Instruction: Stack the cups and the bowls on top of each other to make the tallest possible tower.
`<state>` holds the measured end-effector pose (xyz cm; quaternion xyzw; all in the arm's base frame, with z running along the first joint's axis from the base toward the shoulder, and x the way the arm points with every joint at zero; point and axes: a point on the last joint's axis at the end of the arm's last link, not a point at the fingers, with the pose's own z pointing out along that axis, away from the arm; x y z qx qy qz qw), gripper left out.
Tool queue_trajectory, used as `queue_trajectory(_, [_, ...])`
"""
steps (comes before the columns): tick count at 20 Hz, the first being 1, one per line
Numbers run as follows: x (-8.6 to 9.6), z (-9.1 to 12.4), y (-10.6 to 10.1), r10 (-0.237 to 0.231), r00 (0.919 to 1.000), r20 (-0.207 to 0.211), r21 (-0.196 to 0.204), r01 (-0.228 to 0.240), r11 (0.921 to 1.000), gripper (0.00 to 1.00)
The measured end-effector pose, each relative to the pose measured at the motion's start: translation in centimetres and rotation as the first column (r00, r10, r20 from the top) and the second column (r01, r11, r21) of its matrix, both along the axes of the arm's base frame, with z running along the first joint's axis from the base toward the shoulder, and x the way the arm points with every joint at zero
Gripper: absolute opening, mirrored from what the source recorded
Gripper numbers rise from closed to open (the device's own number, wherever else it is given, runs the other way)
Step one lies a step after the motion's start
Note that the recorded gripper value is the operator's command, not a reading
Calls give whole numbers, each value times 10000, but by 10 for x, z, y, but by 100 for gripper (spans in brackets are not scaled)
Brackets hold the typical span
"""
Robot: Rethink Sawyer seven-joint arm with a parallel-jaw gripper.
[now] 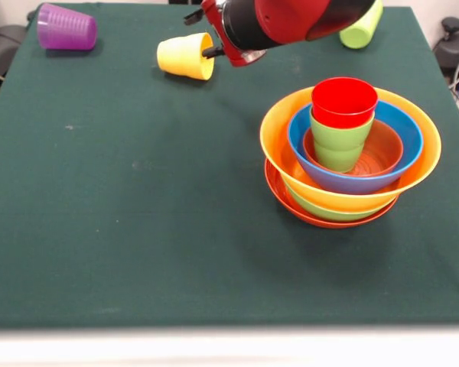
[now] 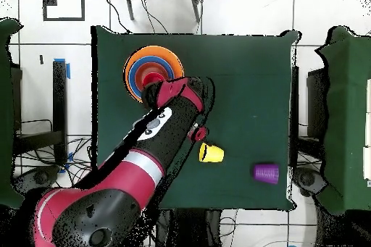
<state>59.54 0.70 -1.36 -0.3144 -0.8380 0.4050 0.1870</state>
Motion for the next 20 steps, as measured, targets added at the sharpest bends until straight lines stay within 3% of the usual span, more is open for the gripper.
queue_trajectory(9, [-33,-18,4,150,9998,92,359,-153,9992,100])
queue_trajectory(20, [-52,-35,15,98,9999,-76,790,-92,9968,100])
